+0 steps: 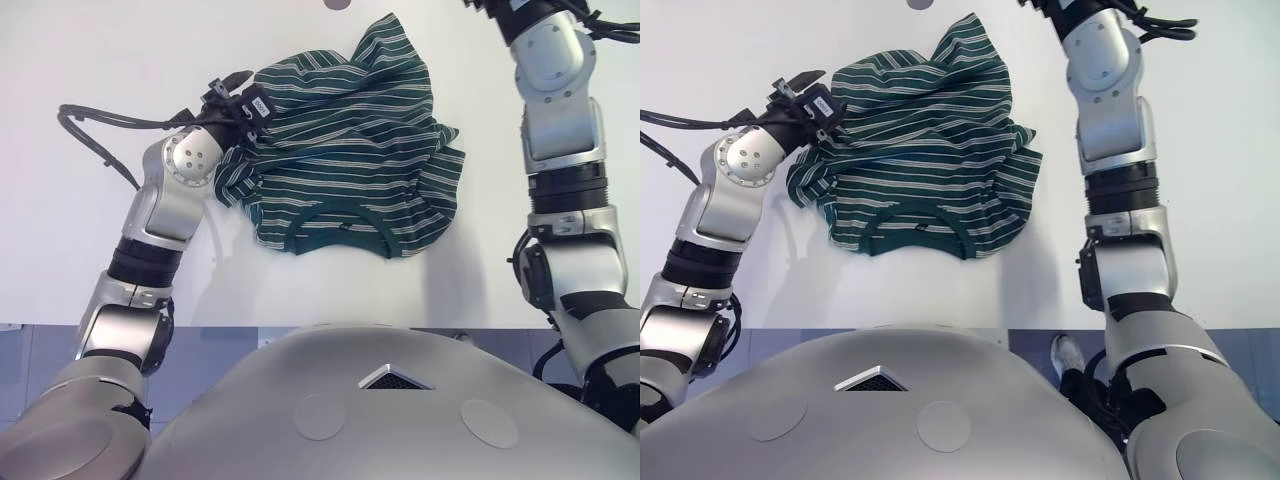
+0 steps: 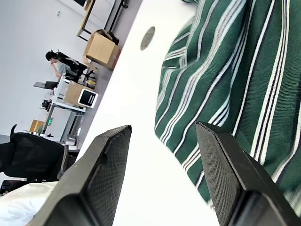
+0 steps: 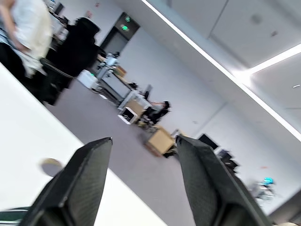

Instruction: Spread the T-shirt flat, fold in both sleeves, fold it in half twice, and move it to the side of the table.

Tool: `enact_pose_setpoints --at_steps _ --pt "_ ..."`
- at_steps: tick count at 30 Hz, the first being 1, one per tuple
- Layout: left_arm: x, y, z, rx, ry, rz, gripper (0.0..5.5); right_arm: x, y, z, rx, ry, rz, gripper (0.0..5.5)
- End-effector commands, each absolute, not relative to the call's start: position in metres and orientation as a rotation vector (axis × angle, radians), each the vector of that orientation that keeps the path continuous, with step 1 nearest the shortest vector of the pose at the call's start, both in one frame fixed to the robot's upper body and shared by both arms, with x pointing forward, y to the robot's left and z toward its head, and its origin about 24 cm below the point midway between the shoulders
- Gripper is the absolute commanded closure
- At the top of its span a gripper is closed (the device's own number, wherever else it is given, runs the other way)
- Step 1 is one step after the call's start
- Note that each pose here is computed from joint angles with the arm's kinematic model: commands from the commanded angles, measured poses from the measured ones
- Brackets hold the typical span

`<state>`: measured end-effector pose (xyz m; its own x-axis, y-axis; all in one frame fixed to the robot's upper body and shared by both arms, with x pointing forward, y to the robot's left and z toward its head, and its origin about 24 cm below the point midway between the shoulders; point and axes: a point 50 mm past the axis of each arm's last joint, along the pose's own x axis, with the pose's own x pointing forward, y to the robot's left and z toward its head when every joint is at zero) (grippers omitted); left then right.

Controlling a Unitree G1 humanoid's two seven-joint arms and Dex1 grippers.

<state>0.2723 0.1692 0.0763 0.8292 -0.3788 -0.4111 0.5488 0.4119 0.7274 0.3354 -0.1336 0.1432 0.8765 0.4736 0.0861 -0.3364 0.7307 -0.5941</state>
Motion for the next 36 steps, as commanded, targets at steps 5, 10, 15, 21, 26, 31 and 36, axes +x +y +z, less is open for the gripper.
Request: enact_pose_setpoints --at_steps 5,10,15,21,26,31,36 --pt "0.245 0.133 0.073 0.894 0.031 -0.974 3.01 0.259 -0.149 0.043 -0.665 0.351 1.031 2.96" --pt "0.212 0.164 0.014 0.998 0.489 -1.201 3.01 0.212 -0.165 0.02 -0.686 0.585 1.326 2.96" --pt "0.168 0.168 0.017 0.88 0.646 -1.525 3.01 0.176 -0.185 0.027 -0.615 0.745 1.518 2.96" --pt "0.225 0.151 0.052 0.981 0.382 -1.233 3.01 0.223 -0.168 0.06 -0.605 0.454 1.312 2.96" --pt "0.245 0.118 0.131 0.716 0.069 -1.218 3.01 0.276 -0.178 0.139 -0.51 0.174 1.135 2.96" --pt "0.277 0.107 0.167 0.651 -0.018 -1.108 3.01 0.329 -0.18 0.147 -0.616 0.125 0.858 2.96" --pt "0.327 0.083 0.11 0.732 0.109 -0.863 3.01 0.329 -0.165 0.071 -0.571 0.311 0.739 2.96"
